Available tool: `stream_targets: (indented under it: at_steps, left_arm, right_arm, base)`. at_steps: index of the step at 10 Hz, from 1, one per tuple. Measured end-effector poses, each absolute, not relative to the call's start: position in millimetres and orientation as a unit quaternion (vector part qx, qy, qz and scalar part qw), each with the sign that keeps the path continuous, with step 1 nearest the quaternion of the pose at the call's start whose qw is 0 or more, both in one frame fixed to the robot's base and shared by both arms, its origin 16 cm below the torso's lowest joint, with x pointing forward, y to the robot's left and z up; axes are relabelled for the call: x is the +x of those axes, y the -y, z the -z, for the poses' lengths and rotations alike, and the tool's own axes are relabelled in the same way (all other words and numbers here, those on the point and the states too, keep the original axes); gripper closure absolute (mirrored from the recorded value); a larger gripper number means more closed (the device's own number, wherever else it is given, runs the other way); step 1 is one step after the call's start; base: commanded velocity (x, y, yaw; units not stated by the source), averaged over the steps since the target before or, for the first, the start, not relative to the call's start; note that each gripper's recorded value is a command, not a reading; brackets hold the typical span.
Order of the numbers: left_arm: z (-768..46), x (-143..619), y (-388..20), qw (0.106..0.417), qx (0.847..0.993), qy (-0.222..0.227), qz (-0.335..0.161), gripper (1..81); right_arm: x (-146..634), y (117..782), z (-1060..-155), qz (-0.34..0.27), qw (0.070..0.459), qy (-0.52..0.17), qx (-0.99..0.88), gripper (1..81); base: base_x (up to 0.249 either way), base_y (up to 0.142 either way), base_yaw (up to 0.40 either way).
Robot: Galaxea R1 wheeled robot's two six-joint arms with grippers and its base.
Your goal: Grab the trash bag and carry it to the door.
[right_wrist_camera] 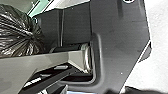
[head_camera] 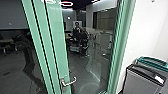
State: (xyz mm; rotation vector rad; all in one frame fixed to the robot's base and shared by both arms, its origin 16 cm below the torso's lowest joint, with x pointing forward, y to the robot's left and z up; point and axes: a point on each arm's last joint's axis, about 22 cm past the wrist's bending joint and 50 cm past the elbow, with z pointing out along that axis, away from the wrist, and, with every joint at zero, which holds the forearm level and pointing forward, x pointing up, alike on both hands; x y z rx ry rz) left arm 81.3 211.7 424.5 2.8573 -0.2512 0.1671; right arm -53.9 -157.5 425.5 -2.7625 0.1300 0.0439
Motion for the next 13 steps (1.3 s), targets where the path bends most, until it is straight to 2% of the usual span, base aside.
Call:
stream_targets:
  at_steps: [9, 13]
  left_arm:
    - [-424.5, 80.9, -212.1, 0.134, 0.986, 0.087, -0.058, 81.1]
    - [-424.3, 81.2, -218.0, 0.130, 0.986, 0.086, -0.058, 81.1]
  right_arm:
    - [-56.1, 157.4, -425.5, -0.017, 0.187, -0.046, -0.981, 1.0]
    - [-56.6, 157.4, -425.5, -0.017, 0.187, -0.046, -0.981, 1.0]
  base:
    - [0.000, 0.000, 0.000]
    - [0.000, 0.000, 0.152]
